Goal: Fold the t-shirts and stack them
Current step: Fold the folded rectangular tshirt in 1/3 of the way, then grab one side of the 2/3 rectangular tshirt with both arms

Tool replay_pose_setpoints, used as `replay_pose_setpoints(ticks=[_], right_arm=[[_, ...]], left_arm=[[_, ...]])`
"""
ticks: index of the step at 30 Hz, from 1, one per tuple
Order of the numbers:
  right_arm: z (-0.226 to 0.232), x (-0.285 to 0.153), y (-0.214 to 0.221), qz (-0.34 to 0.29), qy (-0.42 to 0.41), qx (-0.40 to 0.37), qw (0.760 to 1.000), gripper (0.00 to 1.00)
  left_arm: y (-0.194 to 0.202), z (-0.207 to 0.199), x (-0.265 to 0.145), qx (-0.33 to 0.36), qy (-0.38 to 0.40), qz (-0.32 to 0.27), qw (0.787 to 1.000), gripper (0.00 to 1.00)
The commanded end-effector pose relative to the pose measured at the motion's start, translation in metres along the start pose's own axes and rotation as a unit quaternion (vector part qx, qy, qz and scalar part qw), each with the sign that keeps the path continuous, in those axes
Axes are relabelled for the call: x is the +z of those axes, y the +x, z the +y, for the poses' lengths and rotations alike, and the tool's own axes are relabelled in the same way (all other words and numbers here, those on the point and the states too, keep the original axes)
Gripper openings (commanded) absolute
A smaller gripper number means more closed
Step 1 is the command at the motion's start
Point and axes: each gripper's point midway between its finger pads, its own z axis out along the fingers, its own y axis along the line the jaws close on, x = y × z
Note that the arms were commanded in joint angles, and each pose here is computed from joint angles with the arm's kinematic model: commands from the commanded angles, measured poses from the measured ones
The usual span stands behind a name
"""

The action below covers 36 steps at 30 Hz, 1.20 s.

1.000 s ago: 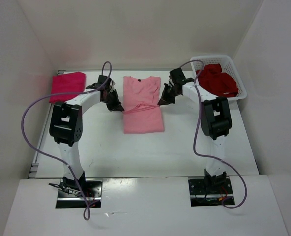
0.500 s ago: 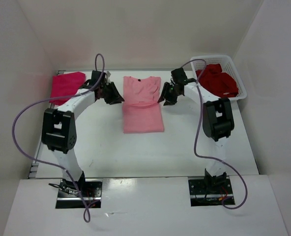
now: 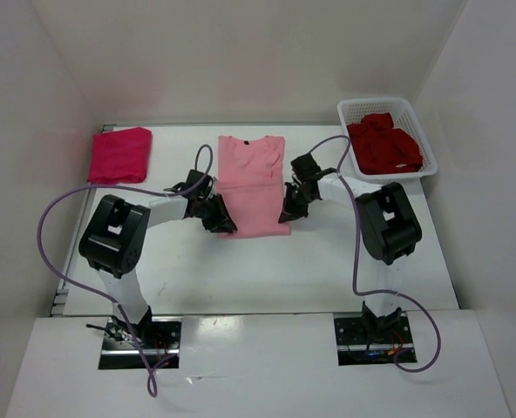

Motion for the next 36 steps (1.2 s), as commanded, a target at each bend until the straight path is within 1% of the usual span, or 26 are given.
replay_pose_setpoints(ticks=[1,2,4,5,6,8,9,10,12,13,14,15,16,17,19,20,22,23,24,27,29,30,32,33,35,36], right_arm=[[-0.021,0.013,0.008,0.004,0.021,0.012,1.0,0.0],[-0.026,0.015,0.015,0.012,0.026,0.015,0.999,0.0],[-0.04,0.017,0.035,0.031,0.041,0.034,0.998,0.0],[-0.038,0.015,0.04,0.029,0.037,0.028,0.998,0.0],[-0.044,0.017,0.057,0.045,0.045,0.031,0.997,0.0],[-0.037,0.012,0.068,0.053,0.034,0.029,0.998,0.0],[-0.036,0.011,0.075,0.055,0.033,0.03,0.997,0.01],[-0.028,0.008,0.077,0.055,0.024,0.028,0.998,0.03],[-0.022,-0.004,0.075,0.043,0.014,0.023,0.999,0.11],[-0.02,-0.009,0.075,0.042,0.013,0.028,0.999,0.22],[-0.016,-0.015,0.072,0.034,0.007,0.025,0.999,0.27],[-0.01,-0.025,0.069,0.023,-0.002,0.021,1.0,0.31],[-0.01,-0.028,0.072,0.022,-0.003,0.026,0.999,0.39],[-0.016,-0.03,0.075,0.023,0.0,0.036,0.999,0.42],[-0.024,-0.028,0.078,0.022,0.003,0.047,0.999,0.46],[-0.025,-0.027,0.079,0.022,0.003,0.047,0.999,0.46],[-0.03,-0.027,0.08,0.024,0.007,0.053,0.998,0.46],[-0.037,-0.025,0.082,0.021,0.021,0.054,0.998,0.46],[-0.037,-0.029,0.076,0.01,0.021,0.06,0.998,0.47],[-0.049,-0.025,0.082,0.016,0.035,0.069,0.997,0.47],[-0.052,-0.019,0.089,0.032,0.034,0.067,0.997,0.47],[-0.051,-0.017,0.093,0.043,0.03,0.069,0.996,0.46],[-0.048,-0.014,0.091,0.042,0.02,0.068,0.997,0.4],[-0.05,-0.012,0.092,0.046,0.023,0.069,0.996,0.34],[-0.05,-0.012,0.092,0.046,0.023,0.069,0.996,0.28],[-0.047,-0.012,0.091,0.045,0.016,0.068,0.997,0.23]], left_arm=[[0.011,0.012,0.001,-0.015,0.001,0.002,1.0,0.31],[0.025,0.023,0.0,-0.025,-0.007,0.01,1.0,0.31],[0.038,0.032,-0.004,-0.029,-0.013,0.017,0.999,0.31],[0.053,0.045,-0.005,-0.036,-0.024,0.03,0.999,0.31],[0.062,0.051,-0.007,-0.04,-0.031,0.038,0.998,0.31],[0.072,0.054,-0.017,-0.04,-0.03,0.037,0.998,0.31],[0.081,0.06,-0.021,-0.042,-0.034,0.04,0.998,0.35],[0.08,0.055,-0.03,-0.037,-0.029,0.029,0.998,0.37],[0.079,0.053,-0.042,-0.034,-0.033,0.018,0.999,0.42],[0.073,0.048,-0.055,-0.027,-0.033,-0.006,0.999,0.49],[0.071,0.046,-0.061,-0.023,-0.034,-0.017,0.999,0.51],[0.064,0.041,-0.073,-0.02,-0.026,-0.041,0.999,0.51],[0.064,0.04,-0.079,-0.02,-0.028,-0.046,0.998,0.52],[0.064,0.044,-0.082,-0.025,-0.027,-0.052,0.998,0.52],[0.065,0.055,-0.083,-0.036,-0.037,-0.056,0.997,0.52],[0.073,0.063,-0.08,-0.04,-0.044,-0.048,0.997,0.52],[0.077,0.064,-0.071,-0.048,-0.038,-0.031,0.998,0.52],[0.082,0.068,-0.065,-0.053,-0.042,-0.018,0.998,0.52],[0.081,0.069,-0.063,-0.054,-0.043,-0.017,0.998,0.52],[0.076,0.068,-0.055,-0.052,-0.036,-0.017,0.998,0.52],[0.078,0.07,-0.05,-0.055,-0.037,-0.008,0.998,0.52],[0.072,0.064,-0.049,-0.056,-0.028,-0.013,0.998,0.52],[0.072,0.063,-0.044,-0.057,-0.024,-0.005,0.998,0.52],[0.074,0.064,-0.042,-0.06,-0.023,0.003,0.998,0.5],[0.076,0.065,-0.038,-0.059,-0.025,0.014,0.998,0.46],[0.076,0.06,-0.038,-0.054,-0.017,0.017,0.998,0.41]])
